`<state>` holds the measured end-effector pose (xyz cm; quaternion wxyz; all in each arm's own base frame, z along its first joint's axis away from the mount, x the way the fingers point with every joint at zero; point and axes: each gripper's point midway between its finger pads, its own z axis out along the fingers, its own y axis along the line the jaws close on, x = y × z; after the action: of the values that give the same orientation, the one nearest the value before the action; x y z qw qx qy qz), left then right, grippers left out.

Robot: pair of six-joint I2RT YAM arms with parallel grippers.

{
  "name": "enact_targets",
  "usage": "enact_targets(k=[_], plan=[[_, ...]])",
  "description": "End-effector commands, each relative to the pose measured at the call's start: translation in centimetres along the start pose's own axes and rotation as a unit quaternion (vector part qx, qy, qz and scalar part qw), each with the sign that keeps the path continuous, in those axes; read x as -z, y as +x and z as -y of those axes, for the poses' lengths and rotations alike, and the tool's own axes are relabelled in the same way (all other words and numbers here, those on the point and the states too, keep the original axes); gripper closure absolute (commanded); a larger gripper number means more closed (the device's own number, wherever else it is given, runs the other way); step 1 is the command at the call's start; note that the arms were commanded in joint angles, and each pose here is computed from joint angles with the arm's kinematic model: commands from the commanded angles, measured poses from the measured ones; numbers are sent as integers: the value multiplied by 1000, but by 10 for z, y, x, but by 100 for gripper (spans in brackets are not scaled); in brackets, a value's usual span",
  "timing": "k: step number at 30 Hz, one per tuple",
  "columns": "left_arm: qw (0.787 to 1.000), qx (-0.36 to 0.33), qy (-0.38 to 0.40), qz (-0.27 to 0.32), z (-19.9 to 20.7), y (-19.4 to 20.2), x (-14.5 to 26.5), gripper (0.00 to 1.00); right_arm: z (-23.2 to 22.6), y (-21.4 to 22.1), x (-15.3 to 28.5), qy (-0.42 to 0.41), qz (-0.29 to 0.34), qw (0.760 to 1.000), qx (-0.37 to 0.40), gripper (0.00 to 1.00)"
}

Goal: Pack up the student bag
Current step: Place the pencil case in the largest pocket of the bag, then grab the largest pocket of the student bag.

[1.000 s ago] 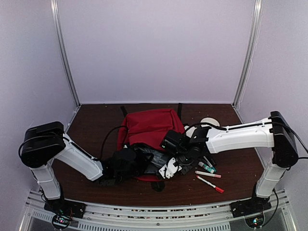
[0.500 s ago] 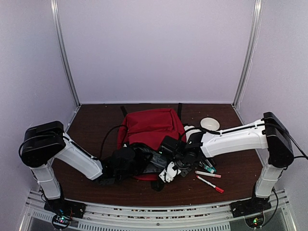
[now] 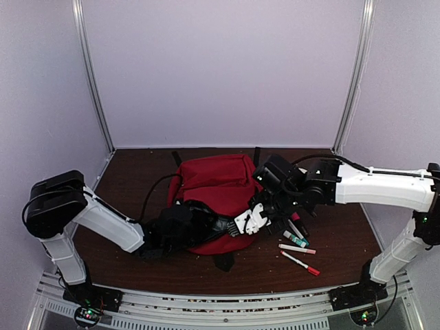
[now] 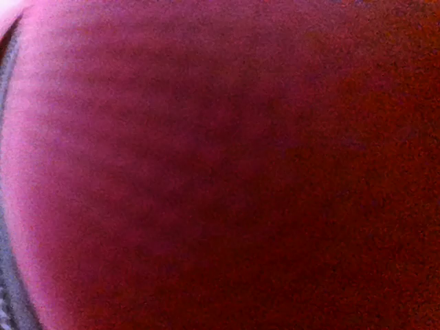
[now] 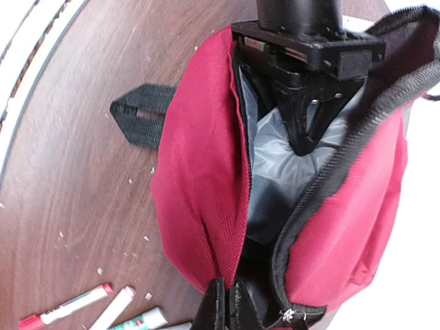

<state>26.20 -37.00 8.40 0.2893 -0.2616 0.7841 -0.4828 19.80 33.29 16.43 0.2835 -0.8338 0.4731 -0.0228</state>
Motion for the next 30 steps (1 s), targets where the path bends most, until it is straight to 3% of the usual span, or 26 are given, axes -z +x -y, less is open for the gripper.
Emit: enact_targets(k=[1,4,10,14,19,25,30], plan=[[999,-35,-9,10,17,-16,7,58,-3,-4,-3,-55,59,993,-89,100],[997,-76,-7,-5,29,-17,21,49,-3,-1,-10,-83,83,983,-140,100],[985,-174,13,-14,68,-30,66,44,0,-9,0,-126,150,958,-207,100],[978,-207,-31,-11,55,-44,98,45,1,-22,17,-144,186,943,-235,100],[967,-249,-57,-7,46,-61,143,53,0,-36,24,-178,218,925,-257,100],[927,-367,-79,2,66,-82,186,56,-1,-38,29,-198,232,915,-263,100],[895,-442,-61,-24,99,-76,190,52,-3,-35,46,-210,233,911,-267,79]])
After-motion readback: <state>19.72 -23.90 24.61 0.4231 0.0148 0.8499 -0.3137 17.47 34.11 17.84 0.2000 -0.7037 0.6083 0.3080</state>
